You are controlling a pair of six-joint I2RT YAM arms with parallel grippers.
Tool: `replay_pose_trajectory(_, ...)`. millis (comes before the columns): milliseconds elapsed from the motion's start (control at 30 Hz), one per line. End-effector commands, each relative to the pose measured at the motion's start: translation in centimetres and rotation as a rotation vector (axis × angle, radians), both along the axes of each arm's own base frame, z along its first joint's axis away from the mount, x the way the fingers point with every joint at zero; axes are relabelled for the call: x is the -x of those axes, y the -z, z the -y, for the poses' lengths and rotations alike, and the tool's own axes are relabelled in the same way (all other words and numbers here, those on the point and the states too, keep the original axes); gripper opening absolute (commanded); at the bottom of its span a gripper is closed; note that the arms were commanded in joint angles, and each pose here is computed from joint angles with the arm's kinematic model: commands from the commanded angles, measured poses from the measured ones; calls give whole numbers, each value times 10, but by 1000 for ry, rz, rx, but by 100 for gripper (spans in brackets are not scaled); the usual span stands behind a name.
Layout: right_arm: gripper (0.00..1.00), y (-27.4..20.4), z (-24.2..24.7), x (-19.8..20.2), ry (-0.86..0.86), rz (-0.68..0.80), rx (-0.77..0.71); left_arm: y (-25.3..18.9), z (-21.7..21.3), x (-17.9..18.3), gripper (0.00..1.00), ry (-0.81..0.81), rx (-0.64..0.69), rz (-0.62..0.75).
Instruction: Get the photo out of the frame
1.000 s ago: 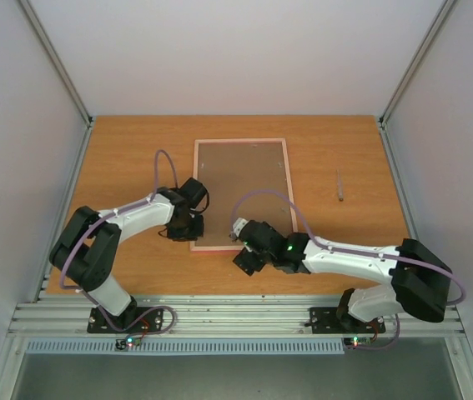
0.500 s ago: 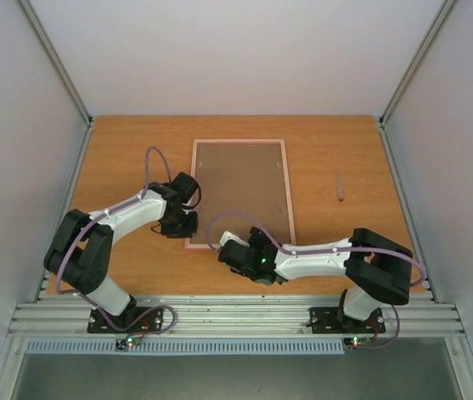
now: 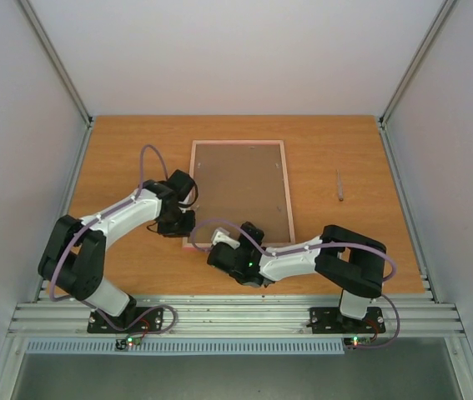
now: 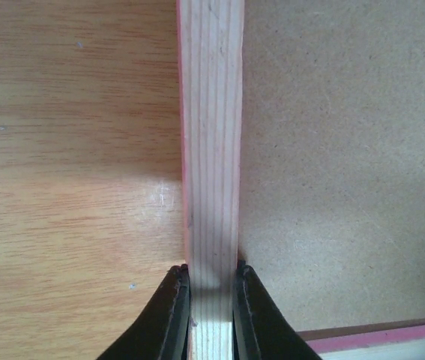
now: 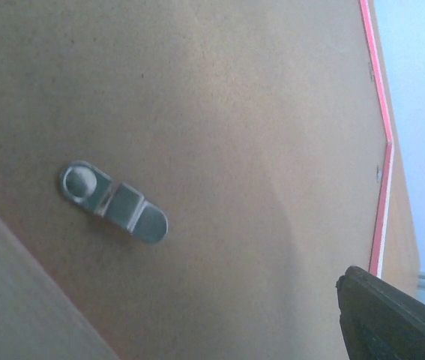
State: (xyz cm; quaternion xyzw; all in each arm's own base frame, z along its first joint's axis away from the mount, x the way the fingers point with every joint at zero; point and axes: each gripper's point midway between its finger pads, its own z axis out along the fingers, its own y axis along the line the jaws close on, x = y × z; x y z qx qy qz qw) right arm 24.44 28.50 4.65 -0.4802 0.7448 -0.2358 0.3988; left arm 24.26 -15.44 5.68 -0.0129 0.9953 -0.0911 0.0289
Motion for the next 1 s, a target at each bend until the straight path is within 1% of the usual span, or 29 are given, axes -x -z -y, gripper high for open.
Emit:
replay_pose_trajectory(0,90,1,-5,-8,5,60,33,-23,12,0,0,37,74,25)
replay_pose_trajectory(200,85,10,-2,-10,14,75,72,-25,13,3,0,28,90,20)
replay_pose_trajectory(433,66,6,0,-11,26,88,72,-19,7,5,0,9,77,7)
replay_pose_trajectory(567,59,3,1,-11,26,92,73,-17,5,3,1,-10,87,-10)
replay_pose_trajectory(700,49,-3,-1,-11,19,100,66,-22,6,0,1,-30,108,-8)
replay_pose_trajectory(800,45,-11,-4,-12,15,107,46,-26,6,-1,6,-46,124,-6)
replay_pose_trajectory(867,40,-19,-7,-12,13,104,28,-31,4,-2,11,-60,131,11)
replay_pose_trajectory(900,36,-23,-8,-12,11,104,18,-33,2,-3,14,-68,136,18)
replay_pose_trajectory(933,26,-28,-9,-12,9,106,11,-35,1,-3,18,-77,142,29)
replay_pose_trajectory(967,20,-33,-10,-13,10,112,2,-38,-1,-4,20,-90,149,38)
